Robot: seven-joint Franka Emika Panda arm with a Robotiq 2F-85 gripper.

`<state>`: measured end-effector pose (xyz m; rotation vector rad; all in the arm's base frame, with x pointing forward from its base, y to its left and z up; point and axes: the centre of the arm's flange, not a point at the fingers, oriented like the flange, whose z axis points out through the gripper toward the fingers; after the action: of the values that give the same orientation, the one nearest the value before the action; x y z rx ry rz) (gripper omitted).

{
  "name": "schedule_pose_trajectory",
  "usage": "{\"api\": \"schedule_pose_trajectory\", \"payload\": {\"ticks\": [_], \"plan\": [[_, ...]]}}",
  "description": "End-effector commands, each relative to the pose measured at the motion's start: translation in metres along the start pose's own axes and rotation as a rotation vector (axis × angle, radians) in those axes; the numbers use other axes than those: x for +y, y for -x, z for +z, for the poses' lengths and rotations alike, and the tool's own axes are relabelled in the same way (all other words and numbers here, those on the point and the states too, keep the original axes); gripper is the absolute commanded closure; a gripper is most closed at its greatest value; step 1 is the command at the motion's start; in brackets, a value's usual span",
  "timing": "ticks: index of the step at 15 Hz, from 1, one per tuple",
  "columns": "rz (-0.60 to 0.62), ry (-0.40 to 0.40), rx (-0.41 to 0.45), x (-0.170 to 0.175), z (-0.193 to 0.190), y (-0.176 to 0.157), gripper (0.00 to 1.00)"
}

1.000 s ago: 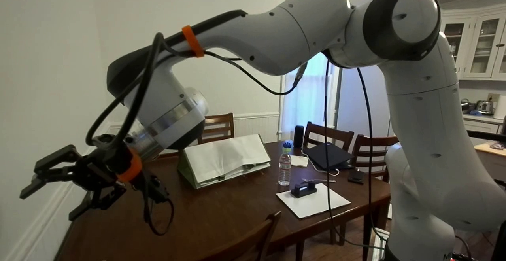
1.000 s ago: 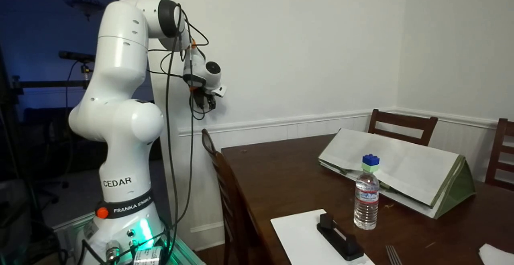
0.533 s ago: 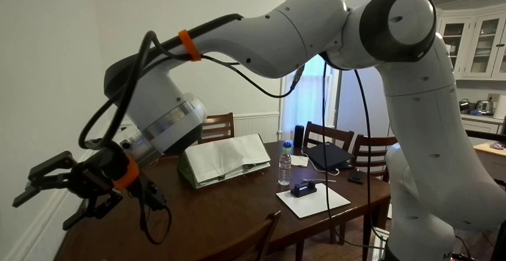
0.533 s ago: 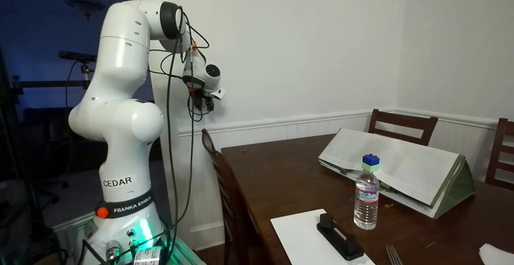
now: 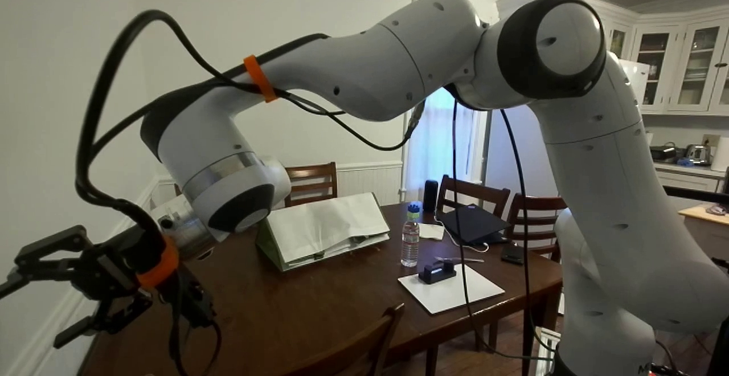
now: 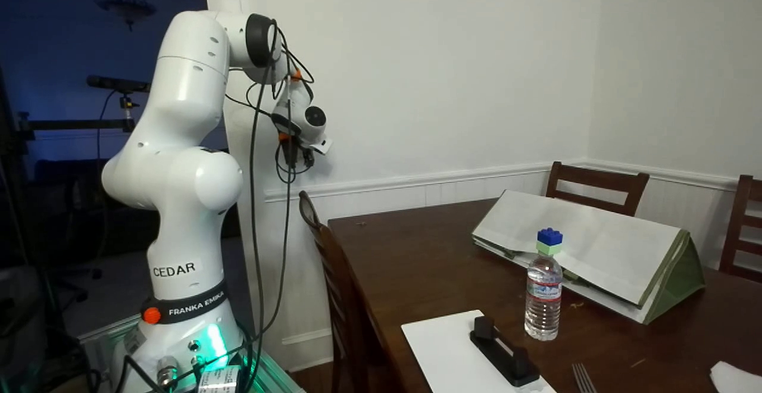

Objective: Turn off the light switch

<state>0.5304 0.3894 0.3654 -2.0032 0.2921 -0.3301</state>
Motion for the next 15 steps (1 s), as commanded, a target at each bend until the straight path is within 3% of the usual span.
{"api": "schedule_pose_trajectory", "payload": {"ticks": [1, 15], "plan": [[0.019, -0.073, 0.005, 0.002, 0.018, 0.000, 0.00], [0.082, -0.177, 0.038, 0.007, 0.045, 0.005, 0.00]]}}
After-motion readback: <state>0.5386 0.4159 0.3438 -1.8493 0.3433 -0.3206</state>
